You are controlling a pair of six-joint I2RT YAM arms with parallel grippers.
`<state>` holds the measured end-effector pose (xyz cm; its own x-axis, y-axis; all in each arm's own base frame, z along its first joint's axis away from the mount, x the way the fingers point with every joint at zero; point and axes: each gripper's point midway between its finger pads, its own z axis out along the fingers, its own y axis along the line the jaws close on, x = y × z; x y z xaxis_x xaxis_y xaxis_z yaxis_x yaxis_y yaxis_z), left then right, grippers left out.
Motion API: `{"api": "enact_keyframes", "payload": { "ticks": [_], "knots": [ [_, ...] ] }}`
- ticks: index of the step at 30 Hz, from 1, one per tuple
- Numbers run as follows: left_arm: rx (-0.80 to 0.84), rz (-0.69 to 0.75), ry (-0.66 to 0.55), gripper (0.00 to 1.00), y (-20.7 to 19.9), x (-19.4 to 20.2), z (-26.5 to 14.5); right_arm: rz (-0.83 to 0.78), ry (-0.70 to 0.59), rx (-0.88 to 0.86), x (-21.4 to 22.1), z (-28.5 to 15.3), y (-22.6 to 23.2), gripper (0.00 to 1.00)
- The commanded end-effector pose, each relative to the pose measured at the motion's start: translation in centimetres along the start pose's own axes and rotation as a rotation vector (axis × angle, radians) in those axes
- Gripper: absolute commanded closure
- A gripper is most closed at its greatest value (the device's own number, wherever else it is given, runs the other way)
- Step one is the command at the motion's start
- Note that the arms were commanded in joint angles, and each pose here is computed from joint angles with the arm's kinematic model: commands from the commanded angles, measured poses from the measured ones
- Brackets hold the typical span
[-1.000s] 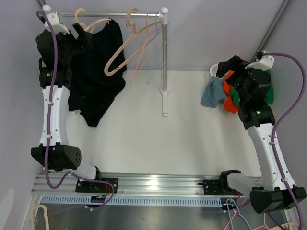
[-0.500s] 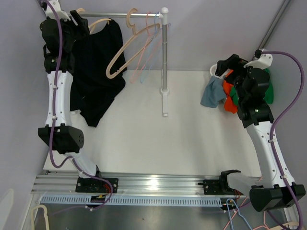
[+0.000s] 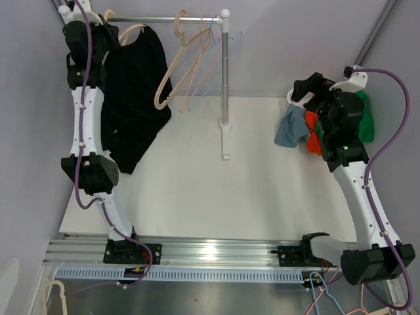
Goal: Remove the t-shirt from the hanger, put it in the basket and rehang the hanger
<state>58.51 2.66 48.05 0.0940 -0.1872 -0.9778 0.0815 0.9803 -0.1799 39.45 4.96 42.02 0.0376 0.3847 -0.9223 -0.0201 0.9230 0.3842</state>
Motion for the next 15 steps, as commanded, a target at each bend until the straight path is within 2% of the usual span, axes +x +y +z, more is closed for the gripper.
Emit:
{"api": "enact_keyframes", "payload": {
  "ticks": [1,8,15],
  "knots": [
    [0.055,-0.001,-0.040,0.99,-0.9,-2.1,-0.4,0.008,-0.044,-0.040,-0.9,0.5,1.0,0.01],
    [0.129,-0.053,-0.061,0.99,-2.7,-3.3,-0.8,0.015,-0.034,-0.036,0.0,0.3,0.6,0.01],
    [0.137,-0.083,-0.158,0.99,-3.9,-8.2,-3.2,0.021,-0.036,-0.047,-0.1,0.1,0.9,0.01]
  ]
}}
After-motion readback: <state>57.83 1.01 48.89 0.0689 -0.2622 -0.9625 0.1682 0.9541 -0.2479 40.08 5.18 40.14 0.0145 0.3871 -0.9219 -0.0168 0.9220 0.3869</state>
